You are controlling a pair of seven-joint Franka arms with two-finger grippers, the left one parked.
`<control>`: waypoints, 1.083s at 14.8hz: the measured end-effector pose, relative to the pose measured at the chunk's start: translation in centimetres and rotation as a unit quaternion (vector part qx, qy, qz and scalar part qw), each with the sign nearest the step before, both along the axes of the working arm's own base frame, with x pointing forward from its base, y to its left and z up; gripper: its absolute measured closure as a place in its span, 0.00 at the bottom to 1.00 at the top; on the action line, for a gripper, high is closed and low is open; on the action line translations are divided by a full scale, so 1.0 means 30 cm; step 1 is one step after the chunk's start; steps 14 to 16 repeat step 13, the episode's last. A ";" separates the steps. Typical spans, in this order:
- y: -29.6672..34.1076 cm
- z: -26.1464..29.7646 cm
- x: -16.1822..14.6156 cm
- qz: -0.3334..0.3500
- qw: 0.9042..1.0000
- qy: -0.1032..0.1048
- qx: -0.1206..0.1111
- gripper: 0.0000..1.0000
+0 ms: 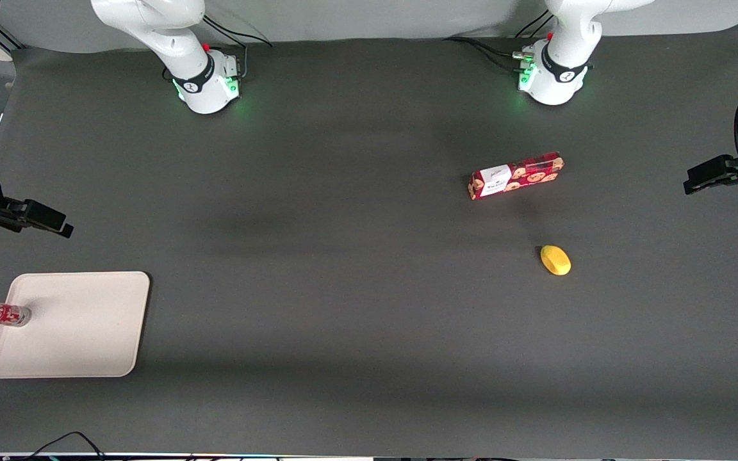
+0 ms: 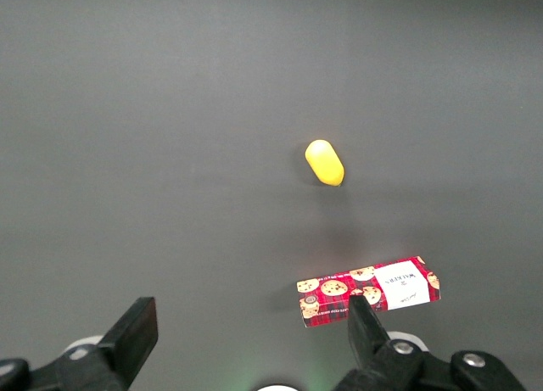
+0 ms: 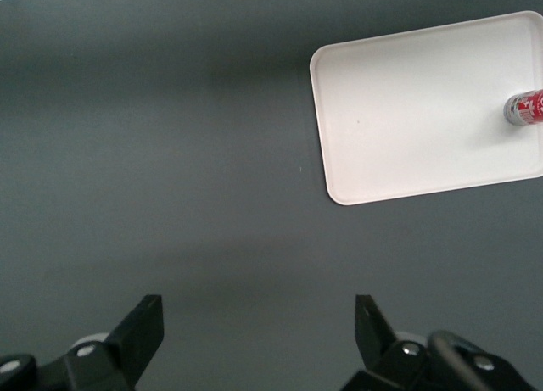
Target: Place coke bottle on tray
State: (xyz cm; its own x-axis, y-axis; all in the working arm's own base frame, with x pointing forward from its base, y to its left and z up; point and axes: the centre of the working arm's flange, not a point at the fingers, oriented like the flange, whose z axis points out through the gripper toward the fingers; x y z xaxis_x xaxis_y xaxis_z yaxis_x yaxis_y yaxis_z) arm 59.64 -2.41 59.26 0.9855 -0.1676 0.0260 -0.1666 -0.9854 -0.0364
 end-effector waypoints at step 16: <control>-0.020 -0.011 -0.037 0.021 1.000 0.006 -0.009 0.00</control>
